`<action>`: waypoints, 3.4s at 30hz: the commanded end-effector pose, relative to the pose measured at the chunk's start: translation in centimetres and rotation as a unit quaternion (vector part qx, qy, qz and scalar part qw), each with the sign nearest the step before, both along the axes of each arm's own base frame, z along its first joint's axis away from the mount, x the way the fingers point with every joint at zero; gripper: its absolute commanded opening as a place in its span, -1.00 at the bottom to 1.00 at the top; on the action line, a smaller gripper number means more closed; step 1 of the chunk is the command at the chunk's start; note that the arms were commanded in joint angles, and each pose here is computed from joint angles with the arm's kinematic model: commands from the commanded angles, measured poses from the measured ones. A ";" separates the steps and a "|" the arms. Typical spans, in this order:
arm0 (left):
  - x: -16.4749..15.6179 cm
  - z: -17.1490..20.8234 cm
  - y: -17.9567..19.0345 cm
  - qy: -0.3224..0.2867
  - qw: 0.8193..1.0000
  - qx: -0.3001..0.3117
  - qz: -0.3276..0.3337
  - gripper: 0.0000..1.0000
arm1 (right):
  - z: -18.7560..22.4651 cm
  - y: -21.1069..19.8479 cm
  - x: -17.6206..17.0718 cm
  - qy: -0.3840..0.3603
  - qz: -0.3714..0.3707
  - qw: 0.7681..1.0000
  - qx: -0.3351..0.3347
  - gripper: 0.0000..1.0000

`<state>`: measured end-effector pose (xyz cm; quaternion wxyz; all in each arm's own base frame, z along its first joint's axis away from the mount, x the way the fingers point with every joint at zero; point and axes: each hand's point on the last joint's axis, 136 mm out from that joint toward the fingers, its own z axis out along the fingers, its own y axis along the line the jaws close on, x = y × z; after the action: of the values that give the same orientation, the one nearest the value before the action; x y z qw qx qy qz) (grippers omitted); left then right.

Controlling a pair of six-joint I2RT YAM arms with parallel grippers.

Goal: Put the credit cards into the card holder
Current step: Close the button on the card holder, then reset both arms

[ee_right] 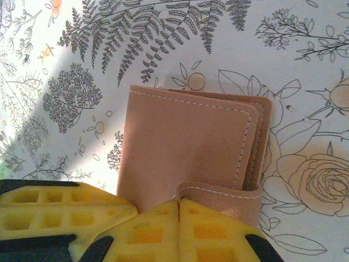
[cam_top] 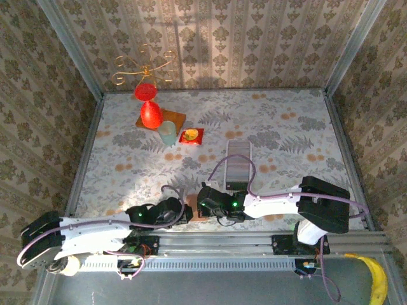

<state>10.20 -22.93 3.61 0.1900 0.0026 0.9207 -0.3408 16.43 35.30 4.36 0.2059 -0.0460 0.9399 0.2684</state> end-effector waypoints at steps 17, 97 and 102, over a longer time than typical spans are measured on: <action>-0.2 -2.1 2.7 0.015 0.999 0.028 0.038 -1.00 | -2.0 -1.0 -1.1 0.029 0.028 0.996 -0.085 -1.00; 17.9 14.1 25.8 -0.422 0.767 0.322 0.361 1.00 | 15.9 -34.4 12.3 -0.474 -0.290 0.799 -0.229 0.97; 19.7 12.2 24.9 -0.408 0.787 0.350 0.304 1.00 | 11.7 -34.9 14.2 -0.424 -0.272 0.827 -0.250 0.99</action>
<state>28.39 3.28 14.03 0.5992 -0.1161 0.7819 0.1267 29.63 -0.71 15.93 0.6141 0.0593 0.7768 -0.1264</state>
